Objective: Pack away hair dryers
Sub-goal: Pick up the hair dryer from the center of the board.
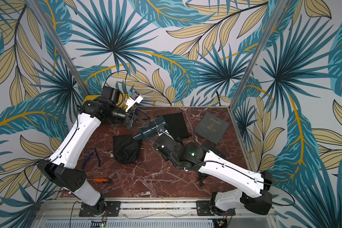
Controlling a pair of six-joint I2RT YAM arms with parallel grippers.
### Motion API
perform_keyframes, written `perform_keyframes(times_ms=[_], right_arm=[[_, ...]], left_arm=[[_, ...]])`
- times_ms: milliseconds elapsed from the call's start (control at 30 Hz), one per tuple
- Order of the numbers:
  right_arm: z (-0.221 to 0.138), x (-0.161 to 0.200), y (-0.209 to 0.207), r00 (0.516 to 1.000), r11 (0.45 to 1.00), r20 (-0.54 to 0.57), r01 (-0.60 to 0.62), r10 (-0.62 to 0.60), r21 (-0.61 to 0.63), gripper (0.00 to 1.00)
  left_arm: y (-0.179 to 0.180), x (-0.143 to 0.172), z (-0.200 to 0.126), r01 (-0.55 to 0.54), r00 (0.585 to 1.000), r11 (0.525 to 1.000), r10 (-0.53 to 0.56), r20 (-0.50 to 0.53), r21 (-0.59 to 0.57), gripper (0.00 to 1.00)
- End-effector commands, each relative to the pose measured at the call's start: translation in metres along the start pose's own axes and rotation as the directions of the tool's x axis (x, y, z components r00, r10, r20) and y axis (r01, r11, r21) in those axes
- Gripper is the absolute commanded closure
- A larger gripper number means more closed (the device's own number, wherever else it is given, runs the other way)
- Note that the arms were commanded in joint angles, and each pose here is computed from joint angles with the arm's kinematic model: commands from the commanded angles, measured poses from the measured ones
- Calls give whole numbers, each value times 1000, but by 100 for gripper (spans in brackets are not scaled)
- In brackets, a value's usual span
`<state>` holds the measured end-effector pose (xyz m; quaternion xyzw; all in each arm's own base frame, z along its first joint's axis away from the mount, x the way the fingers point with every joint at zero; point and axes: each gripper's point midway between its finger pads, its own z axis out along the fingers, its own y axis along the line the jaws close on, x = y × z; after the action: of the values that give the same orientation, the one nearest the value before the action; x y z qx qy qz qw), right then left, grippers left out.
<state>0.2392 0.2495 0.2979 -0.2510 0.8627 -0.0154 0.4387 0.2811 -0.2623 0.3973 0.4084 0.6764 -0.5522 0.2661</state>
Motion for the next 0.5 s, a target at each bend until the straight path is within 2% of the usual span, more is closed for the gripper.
perform_keyframes(times_ms=[0, 200, 467], right_arm=[[-8, -17, -10, 998, 998, 63, 7, -11, 58, 100], [-22, -31, -24, 990, 996, 142, -20, 8, 86, 100], [-25, -38, -15, 987, 996, 152, 36, -48, 84, 100]], left_arm=[[-17, 5, -1, -28, 1000, 999, 27, 7, 46, 0], [-19, 22, -1, -16, 999, 999, 18, -32, 33, 0], [-20, 36, 1, -34, 995, 999, 33, -93, -7, 2]])
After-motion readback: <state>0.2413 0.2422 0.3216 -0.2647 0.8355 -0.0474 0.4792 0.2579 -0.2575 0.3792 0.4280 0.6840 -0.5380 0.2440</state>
